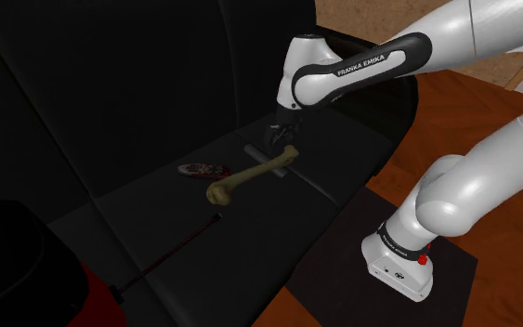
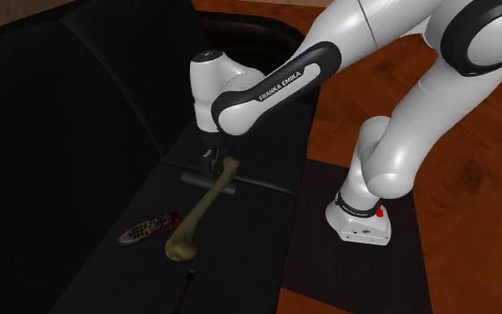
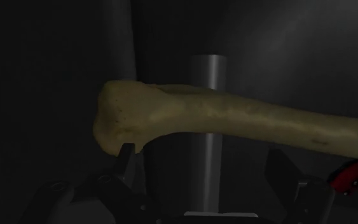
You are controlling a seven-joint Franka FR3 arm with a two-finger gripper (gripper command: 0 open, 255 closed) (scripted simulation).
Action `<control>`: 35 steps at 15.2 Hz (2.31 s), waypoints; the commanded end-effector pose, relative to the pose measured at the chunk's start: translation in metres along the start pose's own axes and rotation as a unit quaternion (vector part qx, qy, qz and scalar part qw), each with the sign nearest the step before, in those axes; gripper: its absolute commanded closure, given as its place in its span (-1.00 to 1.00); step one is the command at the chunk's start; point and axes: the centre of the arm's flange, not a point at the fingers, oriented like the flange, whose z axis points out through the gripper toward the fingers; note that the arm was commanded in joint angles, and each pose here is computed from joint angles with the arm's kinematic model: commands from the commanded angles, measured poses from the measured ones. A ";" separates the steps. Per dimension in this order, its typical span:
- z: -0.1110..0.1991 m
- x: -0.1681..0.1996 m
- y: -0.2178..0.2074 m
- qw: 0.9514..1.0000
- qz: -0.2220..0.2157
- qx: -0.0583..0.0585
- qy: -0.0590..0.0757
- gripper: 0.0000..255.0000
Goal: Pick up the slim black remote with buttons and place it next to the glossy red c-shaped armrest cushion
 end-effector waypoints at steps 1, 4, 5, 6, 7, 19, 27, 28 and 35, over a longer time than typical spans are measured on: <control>0.023 0.013 -0.006 1.000 0.005 0.007 0.000 -1.00; 0.039 0.016 -0.008 1.000 0.006 0.008 0.000 -1.00; 0.044 0.016 -0.008 1.000 0.006 0.008 0.000 -1.00; 0.049 0.016 -0.008 1.000 0.006 0.008 0.000 -1.00; 0.054 0.016 -0.008 1.000 0.006 0.008 0.000 -1.00; 0.067 0.018 -0.011 1.000 0.006 0.008 0.000 1.00; 0.068 0.016 -0.008 1.000 0.006 0.008 0.000 1.00; 0.063 0.016 -0.009 1.000 0.006 0.008 0.000 1.00; 0.026 0.016 -0.011 1.000 0.006 0.008 0.000 1.00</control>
